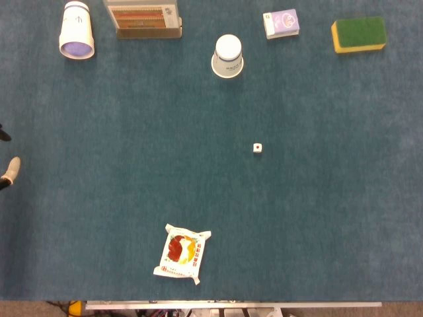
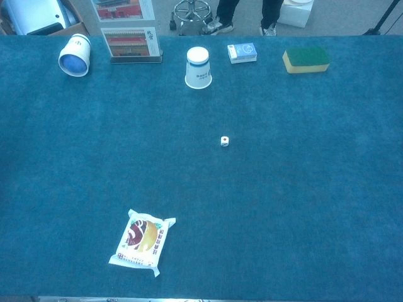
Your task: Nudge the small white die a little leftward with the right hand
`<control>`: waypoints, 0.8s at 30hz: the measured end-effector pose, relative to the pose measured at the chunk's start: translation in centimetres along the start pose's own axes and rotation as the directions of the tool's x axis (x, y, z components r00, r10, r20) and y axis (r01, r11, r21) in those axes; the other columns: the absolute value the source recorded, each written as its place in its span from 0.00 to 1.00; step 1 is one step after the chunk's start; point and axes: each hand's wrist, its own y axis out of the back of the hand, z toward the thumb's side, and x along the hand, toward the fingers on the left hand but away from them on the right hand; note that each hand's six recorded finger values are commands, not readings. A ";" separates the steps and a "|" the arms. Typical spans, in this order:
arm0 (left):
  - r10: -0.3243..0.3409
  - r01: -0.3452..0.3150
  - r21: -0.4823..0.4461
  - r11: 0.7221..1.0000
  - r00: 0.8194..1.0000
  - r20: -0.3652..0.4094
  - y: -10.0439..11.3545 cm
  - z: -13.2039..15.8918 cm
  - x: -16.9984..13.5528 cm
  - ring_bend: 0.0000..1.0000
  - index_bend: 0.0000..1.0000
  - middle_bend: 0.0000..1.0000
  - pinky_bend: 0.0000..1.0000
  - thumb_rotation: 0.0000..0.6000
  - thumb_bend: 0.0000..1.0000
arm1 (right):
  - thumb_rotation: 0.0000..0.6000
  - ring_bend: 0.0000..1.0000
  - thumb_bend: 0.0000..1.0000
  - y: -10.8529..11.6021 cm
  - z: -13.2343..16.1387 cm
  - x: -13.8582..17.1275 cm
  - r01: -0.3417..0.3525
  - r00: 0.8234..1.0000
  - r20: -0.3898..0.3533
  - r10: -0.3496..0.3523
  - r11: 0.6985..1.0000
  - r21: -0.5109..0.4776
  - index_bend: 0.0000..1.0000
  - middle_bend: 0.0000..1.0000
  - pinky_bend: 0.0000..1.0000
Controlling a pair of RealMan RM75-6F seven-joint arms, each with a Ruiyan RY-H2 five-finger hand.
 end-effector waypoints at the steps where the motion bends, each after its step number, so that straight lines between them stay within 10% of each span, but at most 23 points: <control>1: 0.000 0.000 0.001 1.000 1.000 -0.004 0.0 -0.1 -0.2 0.24 0.44 0.35 0.43 1.00 0.25 | 1.00 0.35 0.63 -0.2 0.1 -0.2 -0.005 1.000 -0.006 0.005 1.000 0.000 0.38 0.35 0.52; 24: 0.022 -0.022 0.000 1.000 1.000 -0.006 0.5 -0.1 -1.2 0.24 0.44 0.35 0.43 1.00 0.25 | 1.00 0.35 0.63 -0.8 1.8 -2.0 -0.039 0.995 -0.090 0.040 0.999 0.016 0.38 0.35 0.52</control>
